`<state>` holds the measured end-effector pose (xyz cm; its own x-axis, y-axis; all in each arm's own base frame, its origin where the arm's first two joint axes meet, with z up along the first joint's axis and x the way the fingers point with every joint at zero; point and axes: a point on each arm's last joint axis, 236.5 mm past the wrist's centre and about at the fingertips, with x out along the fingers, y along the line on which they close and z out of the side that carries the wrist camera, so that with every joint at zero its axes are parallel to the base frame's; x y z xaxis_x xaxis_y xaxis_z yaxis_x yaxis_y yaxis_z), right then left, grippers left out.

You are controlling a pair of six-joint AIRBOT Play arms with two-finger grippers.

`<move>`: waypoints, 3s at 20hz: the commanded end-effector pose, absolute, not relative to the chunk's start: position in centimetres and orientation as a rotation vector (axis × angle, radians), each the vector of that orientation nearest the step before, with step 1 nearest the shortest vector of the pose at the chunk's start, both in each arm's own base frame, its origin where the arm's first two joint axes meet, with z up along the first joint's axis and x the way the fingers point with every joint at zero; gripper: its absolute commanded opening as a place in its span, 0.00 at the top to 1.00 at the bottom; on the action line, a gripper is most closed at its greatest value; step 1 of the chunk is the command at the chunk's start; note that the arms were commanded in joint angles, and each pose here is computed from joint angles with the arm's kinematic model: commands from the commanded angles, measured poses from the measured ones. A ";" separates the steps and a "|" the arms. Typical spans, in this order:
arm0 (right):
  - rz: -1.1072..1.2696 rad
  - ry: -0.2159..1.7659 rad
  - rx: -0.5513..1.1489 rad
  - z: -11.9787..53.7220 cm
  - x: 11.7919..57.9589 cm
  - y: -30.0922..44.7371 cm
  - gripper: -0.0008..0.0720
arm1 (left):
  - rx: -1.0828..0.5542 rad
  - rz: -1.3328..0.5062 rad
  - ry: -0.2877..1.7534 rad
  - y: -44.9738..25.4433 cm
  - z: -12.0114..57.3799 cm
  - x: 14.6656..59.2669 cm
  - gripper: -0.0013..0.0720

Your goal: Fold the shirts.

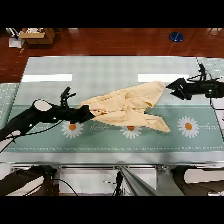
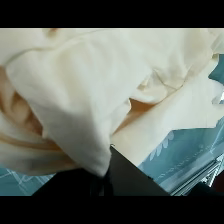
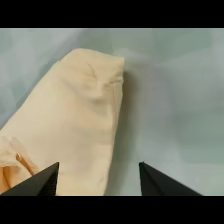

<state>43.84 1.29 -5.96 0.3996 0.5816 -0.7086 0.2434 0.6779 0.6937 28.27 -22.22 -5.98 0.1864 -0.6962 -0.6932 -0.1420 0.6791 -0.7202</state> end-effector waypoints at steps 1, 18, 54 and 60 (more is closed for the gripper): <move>0.302 1.235 0.871 -8.4 43.9 4.6 0.22 | -0.770 -0.459 1.342 -22.3 -5.6 28.4 0.95; 0.498 0.307 0.561 32.7 47.2 3.9 0.95 | -0.550 -0.674 0.437 -15.8 30.0 37.6 0.95; 0.153 0.980 0.694 1.0 42.9 9.6 0.95 | -0.512 -0.313 0.841 -12.9 3.2 42.8 0.95; 0.115 1.070 0.726 -3.7 43.2 9.7 0.95 | -0.559 -0.281 0.905 -13.2 -0.3 43.5 0.87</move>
<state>42.50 9.92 -2.00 0.4989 0.4317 -0.7515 0.2203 0.7755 0.5917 42.91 -13.31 1.27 0.5989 -0.4663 -0.6511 0.0339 0.8270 -0.5611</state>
